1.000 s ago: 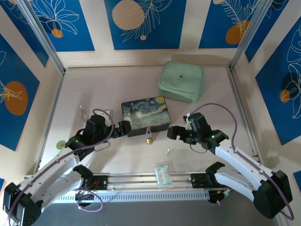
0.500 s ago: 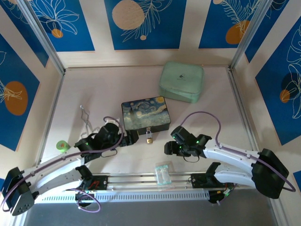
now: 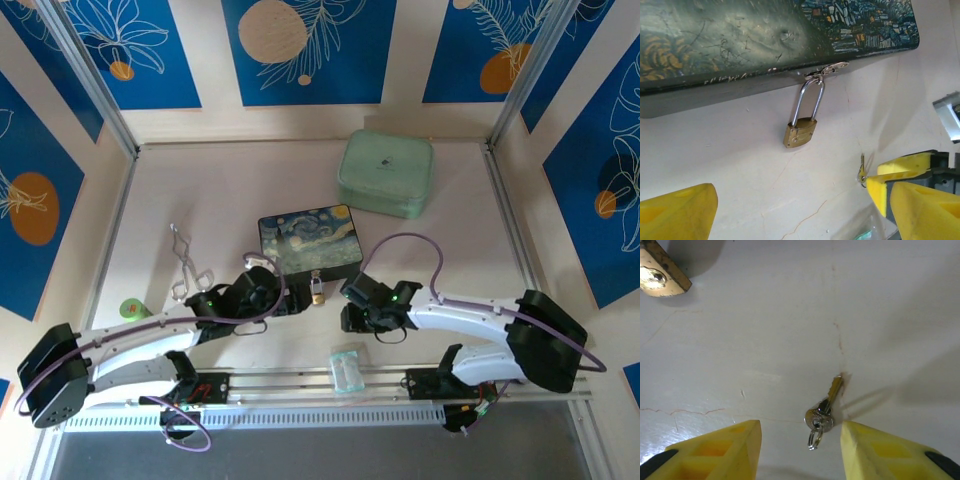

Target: Unlock a padlock with a key

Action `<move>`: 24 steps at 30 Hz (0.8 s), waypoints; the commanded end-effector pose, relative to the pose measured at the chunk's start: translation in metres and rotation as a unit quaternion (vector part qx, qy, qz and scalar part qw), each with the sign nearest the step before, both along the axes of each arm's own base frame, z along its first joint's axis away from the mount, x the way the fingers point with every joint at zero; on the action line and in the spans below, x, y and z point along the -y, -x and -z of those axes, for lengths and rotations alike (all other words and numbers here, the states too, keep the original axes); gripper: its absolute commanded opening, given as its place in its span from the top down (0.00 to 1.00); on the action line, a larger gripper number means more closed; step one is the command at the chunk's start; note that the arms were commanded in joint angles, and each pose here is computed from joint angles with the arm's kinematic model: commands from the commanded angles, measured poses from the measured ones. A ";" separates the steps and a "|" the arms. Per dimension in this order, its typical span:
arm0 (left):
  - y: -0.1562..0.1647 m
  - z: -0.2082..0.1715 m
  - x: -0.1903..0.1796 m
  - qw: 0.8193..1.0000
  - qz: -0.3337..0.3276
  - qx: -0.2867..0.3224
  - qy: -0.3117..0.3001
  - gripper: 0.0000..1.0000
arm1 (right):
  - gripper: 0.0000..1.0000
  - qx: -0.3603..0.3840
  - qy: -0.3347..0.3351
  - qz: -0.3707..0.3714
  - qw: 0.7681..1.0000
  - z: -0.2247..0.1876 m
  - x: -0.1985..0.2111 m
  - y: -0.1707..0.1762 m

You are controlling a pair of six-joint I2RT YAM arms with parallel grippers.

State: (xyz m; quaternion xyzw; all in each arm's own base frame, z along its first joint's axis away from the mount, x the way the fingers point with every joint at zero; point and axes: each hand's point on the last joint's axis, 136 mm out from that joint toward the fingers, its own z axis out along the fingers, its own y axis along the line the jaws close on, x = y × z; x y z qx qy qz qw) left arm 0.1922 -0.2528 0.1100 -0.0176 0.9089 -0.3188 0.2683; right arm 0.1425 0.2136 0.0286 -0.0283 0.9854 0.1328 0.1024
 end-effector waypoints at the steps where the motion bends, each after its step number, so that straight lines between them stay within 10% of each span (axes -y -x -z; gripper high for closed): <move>1: -0.005 -0.015 0.008 1.000 -0.008 0.015 0.022 0.12 | 0.55 -0.004 0.039 0.015 0.999 0.001 0.007 0.001; 24: -0.008 -0.009 0.001 0.999 -0.024 0.024 0.016 0.11 | 0.69 -0.021 0.073 -0.006 0.997 0.010 0.014 0.008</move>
